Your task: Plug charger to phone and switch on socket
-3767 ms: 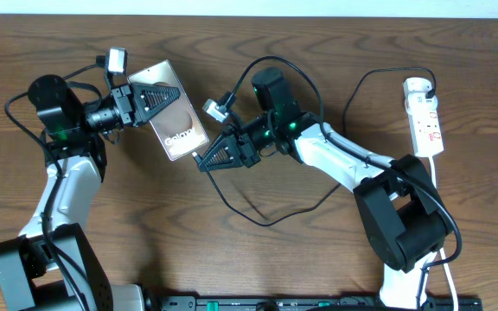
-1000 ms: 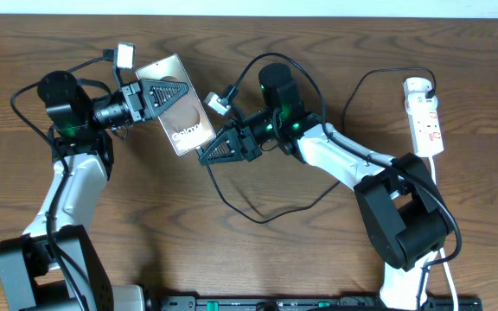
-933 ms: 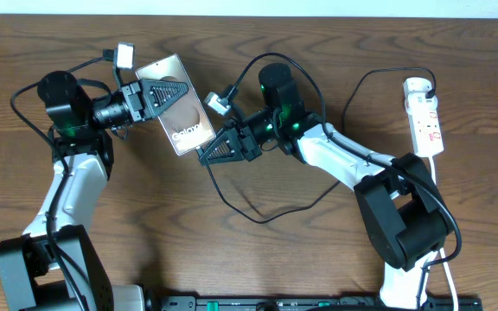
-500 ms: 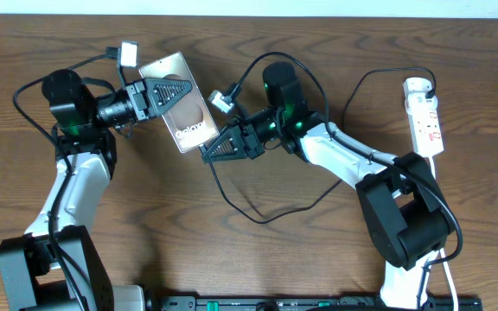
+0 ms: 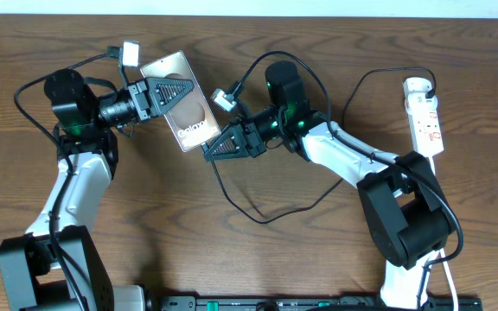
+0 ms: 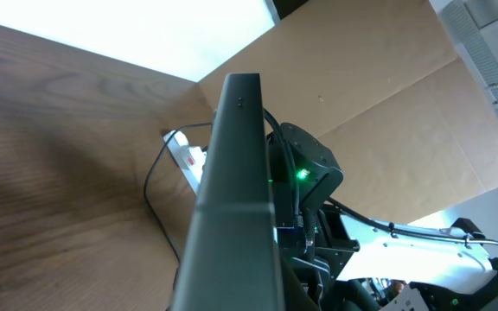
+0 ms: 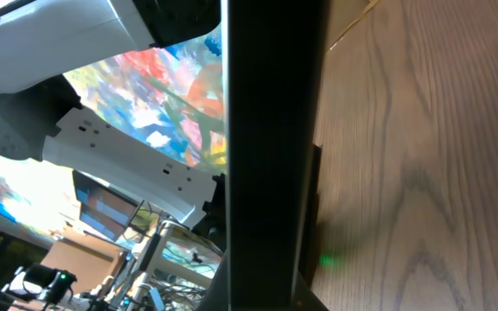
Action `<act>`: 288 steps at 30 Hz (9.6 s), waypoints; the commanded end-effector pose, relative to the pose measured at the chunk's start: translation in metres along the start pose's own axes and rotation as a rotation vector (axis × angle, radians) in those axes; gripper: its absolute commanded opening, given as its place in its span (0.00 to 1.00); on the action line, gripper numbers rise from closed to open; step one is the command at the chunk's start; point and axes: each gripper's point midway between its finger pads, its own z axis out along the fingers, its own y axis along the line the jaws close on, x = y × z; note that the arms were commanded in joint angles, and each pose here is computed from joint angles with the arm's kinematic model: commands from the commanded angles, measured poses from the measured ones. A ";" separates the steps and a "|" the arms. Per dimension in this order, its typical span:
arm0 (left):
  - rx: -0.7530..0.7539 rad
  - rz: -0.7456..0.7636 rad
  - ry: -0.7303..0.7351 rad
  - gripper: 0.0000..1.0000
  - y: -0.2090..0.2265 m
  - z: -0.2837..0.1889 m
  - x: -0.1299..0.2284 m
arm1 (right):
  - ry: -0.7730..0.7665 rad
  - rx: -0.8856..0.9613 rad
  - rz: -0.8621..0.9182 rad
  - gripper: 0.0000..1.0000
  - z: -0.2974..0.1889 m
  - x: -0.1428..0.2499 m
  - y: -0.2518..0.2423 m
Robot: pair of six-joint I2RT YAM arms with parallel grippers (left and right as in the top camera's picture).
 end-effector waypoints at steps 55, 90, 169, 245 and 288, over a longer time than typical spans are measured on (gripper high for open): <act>-0.064 -0.213 -0.087 0.07 0.036 -0.077 0.005 | -0.284 0.331 0.268 0.99 -0.103 -0.029 -0.053; -0.937 -0.671 -0.062 0.07 0.188 -0.105 0.167 | -0.342 1.385 0.430 0.99 -0.209 0.051 0.054; -1.101 -0.982 0.040 0.34 0.175 -0.126 0.231 | -0.329 1.419 0.452 0.99 -0.214 0.057 0.053; -0.982 -0.249 -0.226 0.91 0.031 -0.127 0.113 | -0.396 1.500 0.696 0.96 -0.538 0.135 0.016; -1.004 -0.336 -0.170 0.91 0.047 -0.127 0.126 | -0.306 1.343 0.787 0.86 -0.502 0.148 -0.081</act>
